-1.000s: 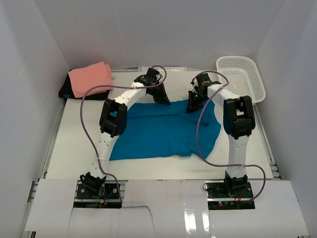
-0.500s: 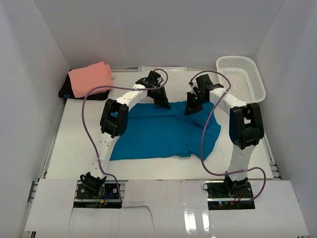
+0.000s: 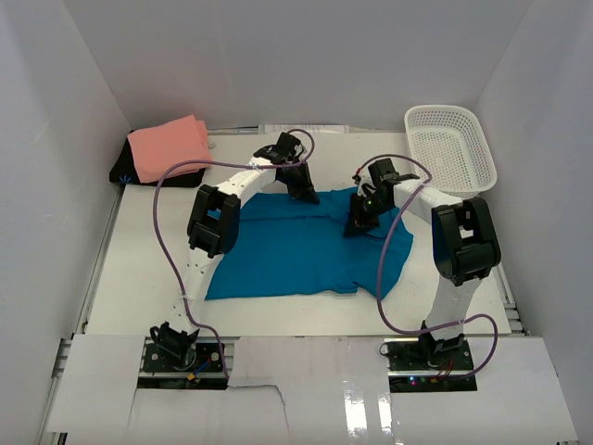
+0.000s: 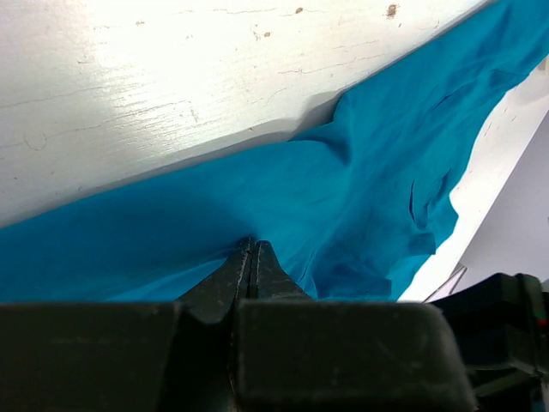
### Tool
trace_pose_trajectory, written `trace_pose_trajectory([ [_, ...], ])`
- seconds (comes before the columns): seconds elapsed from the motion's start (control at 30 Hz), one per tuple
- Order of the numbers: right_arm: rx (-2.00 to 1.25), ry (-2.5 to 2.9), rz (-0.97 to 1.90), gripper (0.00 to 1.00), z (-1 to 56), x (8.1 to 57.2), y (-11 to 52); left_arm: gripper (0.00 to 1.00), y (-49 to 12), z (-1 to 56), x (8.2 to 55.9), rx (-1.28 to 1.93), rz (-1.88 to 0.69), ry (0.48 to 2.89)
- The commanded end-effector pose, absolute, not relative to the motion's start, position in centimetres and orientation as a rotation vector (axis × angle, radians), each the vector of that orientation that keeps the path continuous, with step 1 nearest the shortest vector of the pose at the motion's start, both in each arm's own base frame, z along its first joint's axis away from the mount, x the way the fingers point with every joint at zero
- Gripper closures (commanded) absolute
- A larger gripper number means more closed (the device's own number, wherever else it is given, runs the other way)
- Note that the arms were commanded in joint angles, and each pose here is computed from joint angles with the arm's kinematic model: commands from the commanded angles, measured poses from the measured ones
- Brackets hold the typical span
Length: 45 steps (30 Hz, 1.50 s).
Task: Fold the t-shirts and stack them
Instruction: Fold the flattened tshirt in 1/3 of the way
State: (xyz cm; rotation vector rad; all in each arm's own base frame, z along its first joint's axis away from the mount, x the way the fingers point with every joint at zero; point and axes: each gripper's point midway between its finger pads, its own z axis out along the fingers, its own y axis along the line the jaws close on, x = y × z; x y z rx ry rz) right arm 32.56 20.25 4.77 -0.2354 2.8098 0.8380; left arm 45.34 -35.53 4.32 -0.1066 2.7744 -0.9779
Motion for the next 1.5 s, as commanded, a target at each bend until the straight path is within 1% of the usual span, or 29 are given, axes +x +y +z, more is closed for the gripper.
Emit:
trace_pose_trajectory([
  [0.0,-0.274,2.732,0.93,0.86,6.8,32.3,21.4,0.98,-35.9,8.2,45.8,-0.058,-0.999,2.701],
  [0.07,-0.272,2.71,0.889,0.85,7.3,32.6,21.0,0.98,-35.9,8.1,45.8,-0.057,-0.998,2.702],
  [0.1,-0.275,2.701,0.875,0.82,7.6,32.7,20.9,0.98,-35.8,8.1,45.8,-0.058,-0.994,2.702],
  [0.17,-0.278,2.669,0.852,0.72,8.8,33.2,20.8,0.98,-35.8,8.2,45.7,-0.055,-0.995,2.702],
  [0.2,-0.277,2.661,0.841,0.66,9.2,33.4,20.7,0.98,-35.7,8.1,45.7,-0.057,-0.992,2.705],
  [0.27,-0.272,2.632,0.804,0.45,10.6,34.2,20.4,0.98,-35.6,8.0,45.7,-0.058,-0.986,2.706],
  [0.33,-0.26,2.616,0.736,0.43,11.0,34.9,19.8,0.98,-35.5,8.0,45.6,-0.059,-0.978,2.708],
  [0.37,-0.266,2.598,0.7,0.39,11.5,35.3,19.5,0.98,-35.5,8.1,45.6,-0.058,-0.979,2.706],
  [0.43,-0.286,2.588,0.624,0.37,11.6,35.8,19.1,0.98,-35.3,8.0,45.6,-0.06,-0.975,2.709],
  [0.47,-0.315,2.581,0.549,0.37,11.4,36.4,18.6,0.98,-35.3,8.0,45.6,-0.061,-0.973,2.708],
  [0.63,-0.402,2.572,0.45,0.36,10.6,37.4,17.9,0.98,-35.4,8.0,45.7,-0.07,-0.984,2.711],
  [0.8,-0.495,2.516,0.444,0.37,10.0,38.3,18.2,0.98,-35.4,7.9,45.8,-0.071,-0.985,2.709],
  [0.97,-0.594,2.501,0.481,0.45,8.5,39.4,19.2,0.98,-35.3,7.7,45.7,-0.069,-0.981,2.714],
  [1.23,-0.637,2.474,0.547,0.46,7.6,40.6,20.5,0.98,-34.9,7.7,45.8,-0.071,-0.975,2.715],
  [1.27,-0.64,2.469,0.556,0.48,7.7,40.6,20.7,0.98,-34.8,7.7,45.9,-0.073,-0.973,2.713],
  [1.3,-0.638,2.471,0.559,0.52,7.6,40.7,20.7,0.98,-34.8,7.7,45.9,-0.073,-0.974,2.715],
  [1.33,-0.641,2.473,0.564,0.55,7.5,40.6,20.8,0.98,-34.8,7.7,45.9,-0.07,-0.974,2.713],
  [1.47,-0.652,2.459,0.619,0.61,7.9,40.1,21.3,0.98,-34.8,7.4,45.9,-0.073,-0.975,2.718],
])
